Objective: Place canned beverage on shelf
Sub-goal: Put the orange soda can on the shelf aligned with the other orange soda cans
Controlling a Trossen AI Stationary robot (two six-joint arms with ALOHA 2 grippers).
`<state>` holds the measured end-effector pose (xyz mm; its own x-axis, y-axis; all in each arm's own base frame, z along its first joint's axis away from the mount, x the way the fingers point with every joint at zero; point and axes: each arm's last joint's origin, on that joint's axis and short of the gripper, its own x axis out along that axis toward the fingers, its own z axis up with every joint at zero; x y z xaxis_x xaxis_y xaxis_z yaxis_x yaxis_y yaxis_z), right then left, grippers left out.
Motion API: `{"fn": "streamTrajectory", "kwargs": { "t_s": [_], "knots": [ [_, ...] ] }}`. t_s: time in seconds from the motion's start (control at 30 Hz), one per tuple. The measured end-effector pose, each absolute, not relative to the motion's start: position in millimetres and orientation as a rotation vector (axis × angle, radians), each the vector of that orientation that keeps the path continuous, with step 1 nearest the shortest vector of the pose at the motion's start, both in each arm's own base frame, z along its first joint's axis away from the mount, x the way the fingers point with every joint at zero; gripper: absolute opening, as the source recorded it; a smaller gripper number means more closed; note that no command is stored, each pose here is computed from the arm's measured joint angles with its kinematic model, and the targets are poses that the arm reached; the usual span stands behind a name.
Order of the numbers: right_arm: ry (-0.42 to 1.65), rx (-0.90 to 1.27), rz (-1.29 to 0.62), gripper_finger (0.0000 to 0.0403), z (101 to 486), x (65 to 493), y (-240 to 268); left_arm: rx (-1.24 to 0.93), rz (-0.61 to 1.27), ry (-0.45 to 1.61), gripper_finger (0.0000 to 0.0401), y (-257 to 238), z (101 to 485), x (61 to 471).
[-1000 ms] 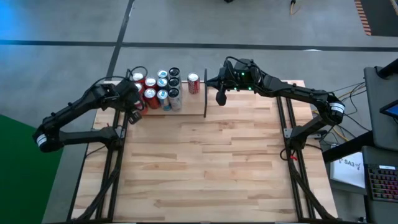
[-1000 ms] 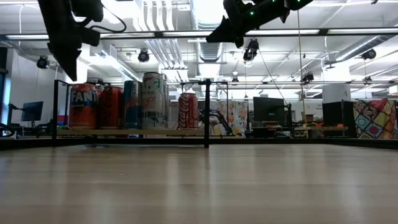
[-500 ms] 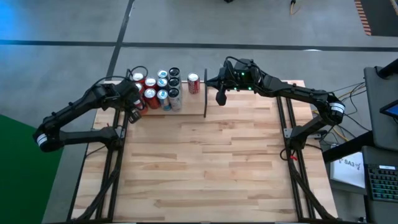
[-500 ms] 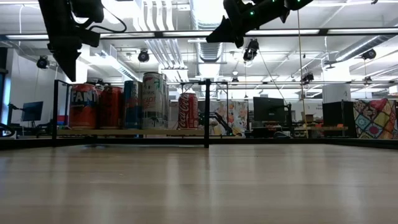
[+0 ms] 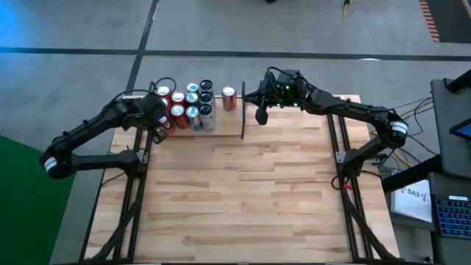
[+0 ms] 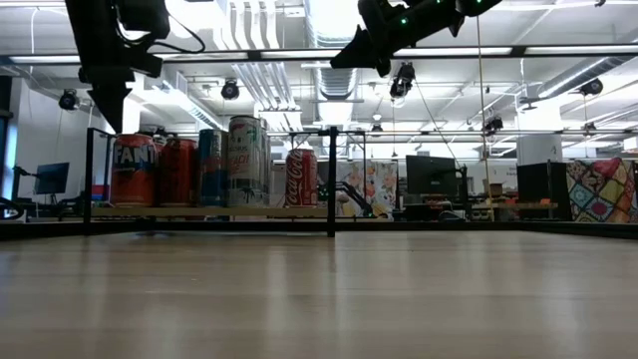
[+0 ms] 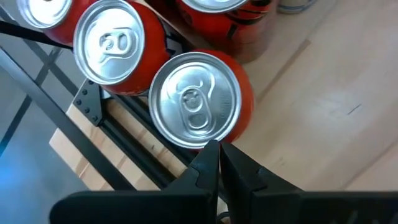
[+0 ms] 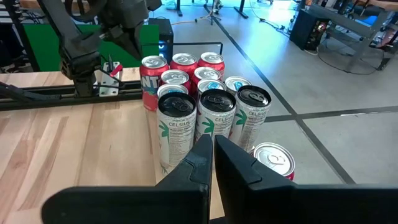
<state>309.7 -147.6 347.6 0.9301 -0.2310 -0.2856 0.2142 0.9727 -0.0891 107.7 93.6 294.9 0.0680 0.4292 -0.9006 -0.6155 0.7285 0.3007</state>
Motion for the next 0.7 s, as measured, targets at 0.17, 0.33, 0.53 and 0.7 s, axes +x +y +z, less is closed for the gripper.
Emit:
{"fn": "streamTrajectory", "kwargs": {
  "t_s": [0.17,0.33,0.53,0.7],
  "knots": [
    [0.299,-0.057,-0.228,0.0009,347.6,309.7,-147.6,-0.169,0.806,1.283,0.0000,94.0,295.0,107.3],
    [0.299,-0.057,-0.228,0.0009,347.6,309.7,-147.6,-0.152,0.843,1.295,0.0000,94.3,295.3,106.0],
    [0.299,-0.057,-0.228,0.0009,347.6,309.7,-147.6,-0.157,0.836,1.290,0.0000,92.4,296.3,104.0],
    [0.299,-0.057,-0.228,0.0009,347.7,309.7,-147.6,-0.213,0.752,1.153,0.0000,92.9,304.4,110.5]
  ]
}}
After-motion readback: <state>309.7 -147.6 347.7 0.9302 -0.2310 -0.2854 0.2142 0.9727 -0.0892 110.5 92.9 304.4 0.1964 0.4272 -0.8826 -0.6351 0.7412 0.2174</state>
